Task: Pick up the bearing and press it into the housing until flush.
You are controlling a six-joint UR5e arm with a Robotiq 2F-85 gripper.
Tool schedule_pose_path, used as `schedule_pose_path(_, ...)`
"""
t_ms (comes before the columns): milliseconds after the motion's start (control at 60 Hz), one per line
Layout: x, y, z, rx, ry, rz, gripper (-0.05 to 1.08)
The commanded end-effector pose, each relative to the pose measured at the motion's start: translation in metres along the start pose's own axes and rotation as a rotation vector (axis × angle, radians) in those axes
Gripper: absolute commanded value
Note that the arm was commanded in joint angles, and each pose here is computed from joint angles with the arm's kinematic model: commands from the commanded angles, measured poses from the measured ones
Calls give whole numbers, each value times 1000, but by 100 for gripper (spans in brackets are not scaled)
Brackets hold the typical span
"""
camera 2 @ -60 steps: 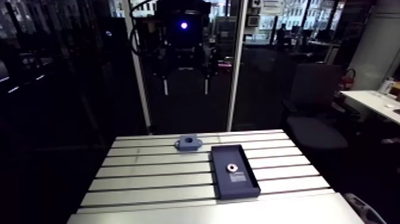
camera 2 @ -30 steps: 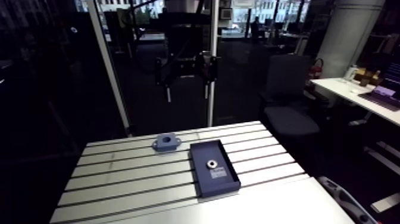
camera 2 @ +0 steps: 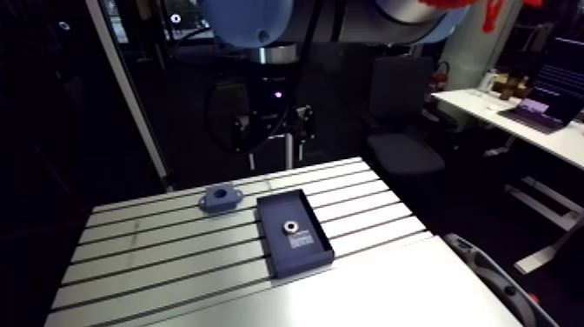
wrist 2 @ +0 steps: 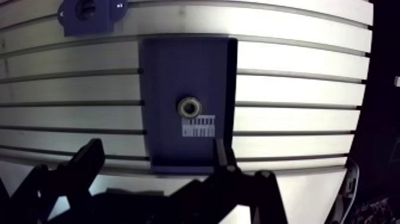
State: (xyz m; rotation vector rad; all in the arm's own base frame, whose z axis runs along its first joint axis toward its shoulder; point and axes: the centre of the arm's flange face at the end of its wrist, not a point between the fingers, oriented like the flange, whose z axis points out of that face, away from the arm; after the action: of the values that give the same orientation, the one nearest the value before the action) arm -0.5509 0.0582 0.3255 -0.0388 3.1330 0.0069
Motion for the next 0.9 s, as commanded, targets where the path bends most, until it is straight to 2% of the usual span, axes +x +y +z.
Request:
schedule_pose_path(17,-1,12,42,-7,18,3,1)
schedule_pose_path(350,-1,11,71,4,-12,-8,1)
schedule_pose_path(567,-1,14,86,-13,-26,-13,3)
schedule_pose_path(633,0,14,91,-15,-30,-15,9)
schedule_pose_path(683,0,14,98,-15,-35,-14,19)
schedule_pose_path(767,-2,14,106,-12,-45,-12,30)
schedule_pose_path(850,-4,13,111,-11,-48,-12,32)
schedule_pose_path(900,-4,13,118,-9,-53,-14,38)
